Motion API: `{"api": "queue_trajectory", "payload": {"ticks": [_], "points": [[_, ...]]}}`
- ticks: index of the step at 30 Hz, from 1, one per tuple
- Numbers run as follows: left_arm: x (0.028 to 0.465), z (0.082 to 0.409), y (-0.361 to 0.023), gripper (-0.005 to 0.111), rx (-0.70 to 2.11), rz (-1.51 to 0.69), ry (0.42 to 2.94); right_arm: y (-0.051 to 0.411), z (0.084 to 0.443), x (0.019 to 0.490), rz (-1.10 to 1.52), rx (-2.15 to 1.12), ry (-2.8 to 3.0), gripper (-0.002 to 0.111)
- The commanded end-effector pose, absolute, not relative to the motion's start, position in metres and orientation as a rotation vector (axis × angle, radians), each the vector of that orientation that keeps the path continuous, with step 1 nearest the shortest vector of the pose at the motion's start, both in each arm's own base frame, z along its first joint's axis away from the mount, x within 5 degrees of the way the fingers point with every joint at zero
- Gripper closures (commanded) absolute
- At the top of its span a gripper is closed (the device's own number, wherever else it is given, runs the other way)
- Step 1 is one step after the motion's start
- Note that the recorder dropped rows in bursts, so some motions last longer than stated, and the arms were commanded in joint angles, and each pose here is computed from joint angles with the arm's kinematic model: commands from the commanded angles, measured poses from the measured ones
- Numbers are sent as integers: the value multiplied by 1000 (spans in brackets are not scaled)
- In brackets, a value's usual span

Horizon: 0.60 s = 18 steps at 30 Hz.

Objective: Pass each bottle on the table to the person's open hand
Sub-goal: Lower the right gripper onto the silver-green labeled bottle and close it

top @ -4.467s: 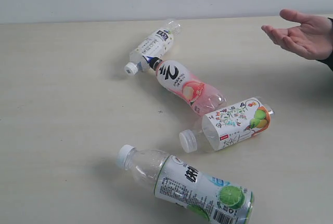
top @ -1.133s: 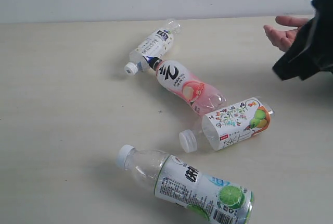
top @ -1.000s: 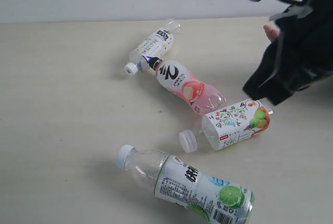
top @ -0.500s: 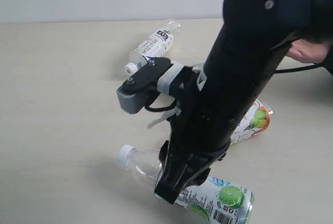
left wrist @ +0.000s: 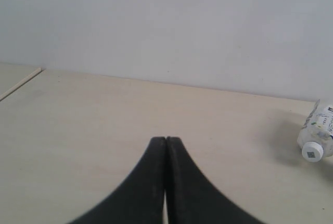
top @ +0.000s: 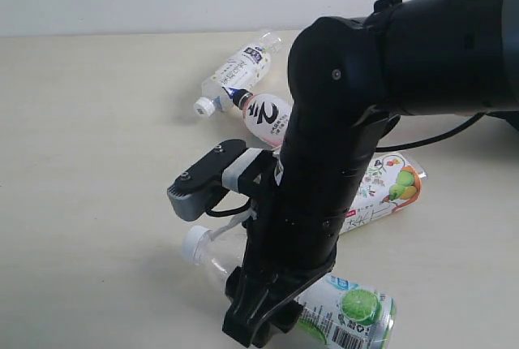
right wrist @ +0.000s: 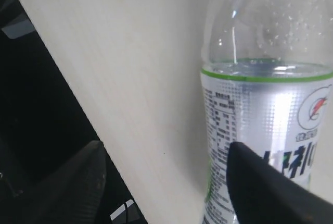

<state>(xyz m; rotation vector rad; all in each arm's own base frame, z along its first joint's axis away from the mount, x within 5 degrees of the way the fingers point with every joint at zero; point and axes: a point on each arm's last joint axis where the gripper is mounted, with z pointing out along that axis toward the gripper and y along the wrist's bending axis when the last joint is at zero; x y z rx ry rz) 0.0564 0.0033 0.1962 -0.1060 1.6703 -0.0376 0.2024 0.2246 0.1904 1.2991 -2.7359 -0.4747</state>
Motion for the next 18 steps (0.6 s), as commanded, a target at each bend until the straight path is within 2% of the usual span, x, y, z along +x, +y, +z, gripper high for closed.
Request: {"api": "queue_trajectory", "payload": {"ticks": [1, 5, 12, 18], "points": [[56, 197, 3, 107, -102, -44, 1659, 224, 192, 202, -459, 1271, -2752, 44], [56, 197, 3, 107, -102, -44, 1659, 217, 190, 208, -305, 1260, -2800, 34], [56, 197, 3, 107, -102, -44, 1659, 214, 188, 211, -233, 1274, -2815, 32], [56, 197, 3, 107, -102, -44, 1659, 214, 188, 211, -231, 1364, -2782, 16]]}}
